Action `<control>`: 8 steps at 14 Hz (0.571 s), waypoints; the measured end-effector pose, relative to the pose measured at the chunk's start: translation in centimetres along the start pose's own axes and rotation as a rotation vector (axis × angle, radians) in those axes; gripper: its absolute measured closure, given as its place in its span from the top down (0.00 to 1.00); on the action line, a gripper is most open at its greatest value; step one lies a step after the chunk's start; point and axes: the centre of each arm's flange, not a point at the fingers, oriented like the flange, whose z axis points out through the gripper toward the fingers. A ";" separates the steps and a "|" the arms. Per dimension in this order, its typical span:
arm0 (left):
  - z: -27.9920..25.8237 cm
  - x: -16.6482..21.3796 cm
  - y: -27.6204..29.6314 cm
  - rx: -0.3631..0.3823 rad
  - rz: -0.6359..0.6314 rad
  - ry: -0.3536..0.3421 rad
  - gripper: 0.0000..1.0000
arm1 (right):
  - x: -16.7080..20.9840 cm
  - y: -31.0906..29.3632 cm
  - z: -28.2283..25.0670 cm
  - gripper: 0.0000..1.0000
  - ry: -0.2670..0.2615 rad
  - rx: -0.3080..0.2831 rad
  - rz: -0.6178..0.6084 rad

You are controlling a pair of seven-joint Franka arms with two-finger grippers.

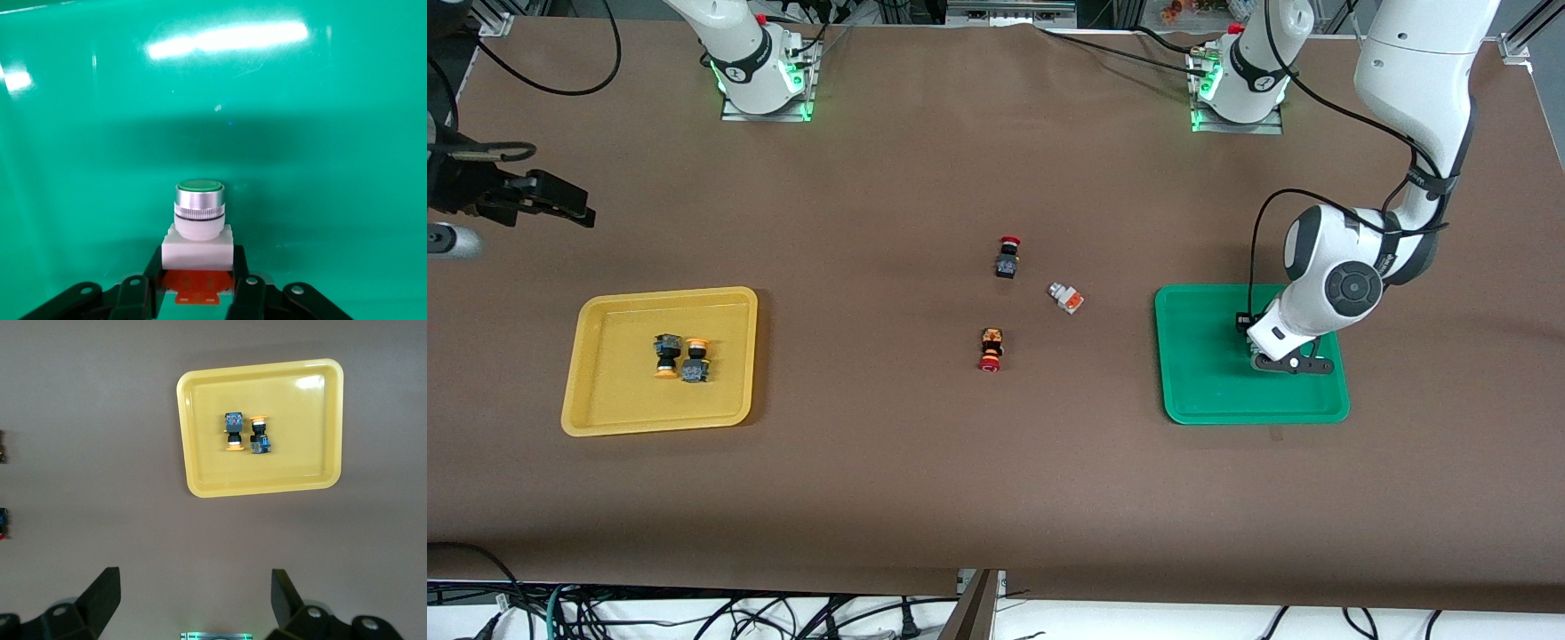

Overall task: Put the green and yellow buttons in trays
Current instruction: 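Reach the left gripper to the second white button and grasp it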

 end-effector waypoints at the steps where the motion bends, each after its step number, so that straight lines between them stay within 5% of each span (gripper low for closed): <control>1: 0.1 0.0 0.0 0.000 0.000 -0.002 0.45 | -0.1 0.1 0.1 1.00 -0.001 -0.001 0.002; 3: 0.2 0.1 0.0 0.000 0.000 -0.002 0.50 | 0.0 0.2 0.2 1.00 0.000 -0.005 0.002; 8: -6.4 2.4 3.0 -0.123 -0.059 -0.094 0.98 | 0.1 -0.3 0.2 1.00 0.004 -0.010 -0.007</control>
